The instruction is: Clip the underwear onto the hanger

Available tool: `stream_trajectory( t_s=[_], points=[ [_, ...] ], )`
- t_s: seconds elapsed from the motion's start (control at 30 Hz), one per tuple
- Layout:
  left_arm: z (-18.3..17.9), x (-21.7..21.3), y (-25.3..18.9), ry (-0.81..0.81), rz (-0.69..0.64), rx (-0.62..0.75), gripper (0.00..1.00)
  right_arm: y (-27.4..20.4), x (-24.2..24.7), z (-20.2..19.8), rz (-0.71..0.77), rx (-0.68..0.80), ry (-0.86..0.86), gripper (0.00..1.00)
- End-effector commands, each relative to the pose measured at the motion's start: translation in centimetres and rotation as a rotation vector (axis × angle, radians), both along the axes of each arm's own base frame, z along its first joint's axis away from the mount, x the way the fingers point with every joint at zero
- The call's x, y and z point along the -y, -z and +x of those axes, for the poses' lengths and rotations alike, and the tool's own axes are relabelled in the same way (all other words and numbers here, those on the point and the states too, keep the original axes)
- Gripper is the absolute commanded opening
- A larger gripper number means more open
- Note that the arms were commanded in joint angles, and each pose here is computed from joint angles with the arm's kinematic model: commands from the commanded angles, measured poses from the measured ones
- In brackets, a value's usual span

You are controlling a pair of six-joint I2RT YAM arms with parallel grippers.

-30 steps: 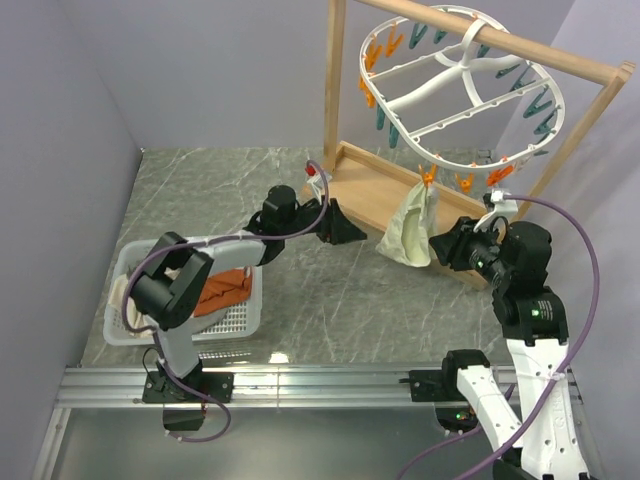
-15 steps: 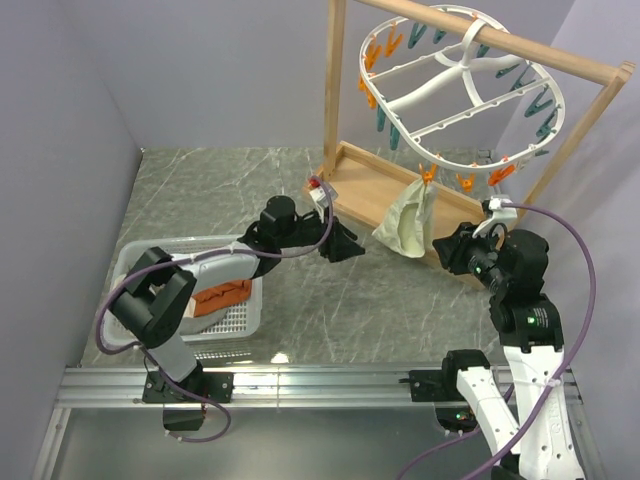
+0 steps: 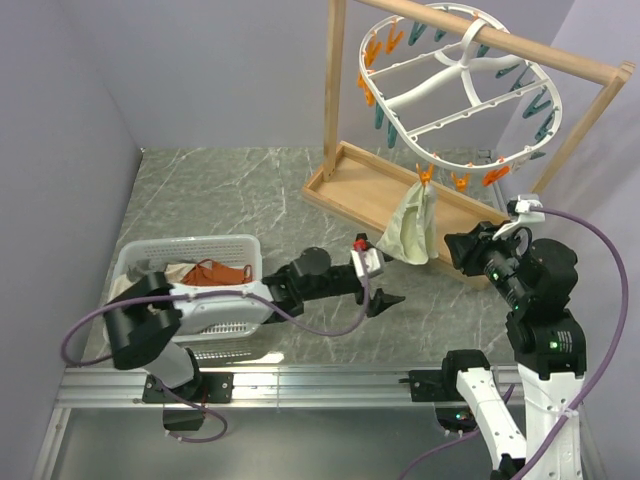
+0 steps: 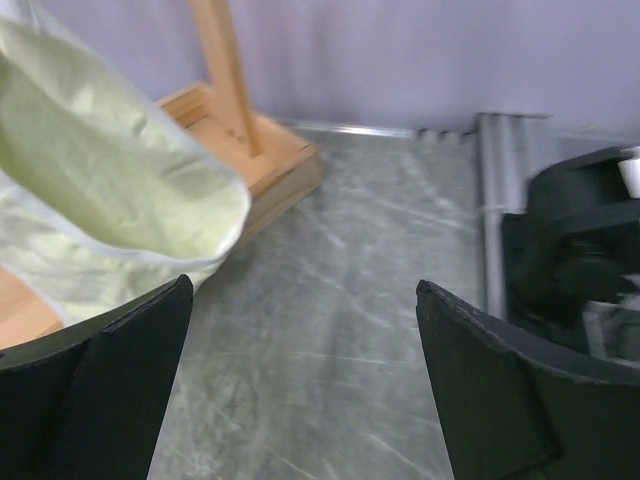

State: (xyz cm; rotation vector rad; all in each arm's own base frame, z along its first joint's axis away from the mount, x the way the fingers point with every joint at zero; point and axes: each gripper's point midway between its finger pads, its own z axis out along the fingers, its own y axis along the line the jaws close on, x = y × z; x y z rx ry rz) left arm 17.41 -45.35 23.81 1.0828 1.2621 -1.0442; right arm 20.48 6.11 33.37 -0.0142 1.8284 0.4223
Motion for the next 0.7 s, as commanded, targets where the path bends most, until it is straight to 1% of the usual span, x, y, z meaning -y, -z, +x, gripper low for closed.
stream_trajectory(
  t_s=[0.0,0.03,0.07,0.1,0.13,0.2,0.23,0.3,0.33,0.37,0.43,0.5,0.53,0.57,0.6,0.63,0.67],
  points=[
    [3.5,1.8,-1.2,-0.191,-0.047,0.134,0.99,-0.5,0.7,-0.8,0.014,-0.020,0.053,0.36],
    [3.9,2.6,0.3,-0.214,-0.024,0.141,0.99,-0.5,0.9,-0.9,0.011,-0.021,0.060,0.37],
    [4.2,3.4,-0.6,-0.220,-0.051,0.182,0.99,-0.4,1.0,-0.9,0.009,-0.021,0.067,0.37],
    [4.4,4.0,-0.4,-0.218,-0.047,0.202,0.99,-0.6,1.2,-1.0,0.005,-0.014,0.080,0.37],
    [5.3,4.4,1.2,-0.249,-0.020,0.214,0.98,-0.6,1.4,-1.0,0.002,-0.014,0.090,0.38],
    [6.6,4.9,0.6,-0.303,-0.036,0.271,0.95,-0.7,1.7,-1.1,0.000,-0.013,0.106,0.38],
    [7.2,5.3,1.5,-0.318,-0.017,0.280,0.93,-0.7,2.0,-1.0,-0.006,-0.014,0.125,0.38],
    [8.6,5.2,1.4,-0.354,-0.019,0.286,0.84,-0.5,2.4,-1.0,-0.017,-0.017,0.144,0.39],
    [9.7,4.9,2.0,-0.373,-0.001,0.278,0.81,-0.4,2.8,-0.9,-0.022,-0.019,0.166,0.39],
    [10.5,4.8,1.6,-0.387,-0.011,0.251,0.74,-0.3,2.9,-0.8,-0.026,-0.020,0.172,0.39],
    [12.3,4.0,2.4,-0.418,0.008,0.185,0.67,-0.3,3.0,-0.7,-0.027,-0.019,0.178,0.39],
    [13.7,3.5,2.2,-0.441,0.003,0.153,0.60,-0.3,3.1,-0.5,-0.024,-0.017,0.184,0.40],
    [14.3,3.3,2.3,-0.452,0.006,0.137,0.55,-0.4,3.1,-0.3,-0.024,-0.017,0.185,0.40],
    [15.5,2.5,2.3,-0.480,0.008,0.116,0.40,-0.4,3.1,-0.3,-0.023,-0.017,0.187,0.40],
    [15.8,2.2,2.4,-0.488,0.008,0.105,0.32,-0.5,3.1,-0.2,-0.024,-0.011,0.188,0.40],
    [16.7,1.6,2.4,-0.505,0.013,0.087,0.18,-0.7,3.2,-0.1,-0.025,-0.003,0.190,0.40],
    [17.1,1.2,2.5,-0.511,0.020,0.083,0.11,-0.8,3.2,-0.1,-0.027,0.000,0.187,0.40]
  ],
)
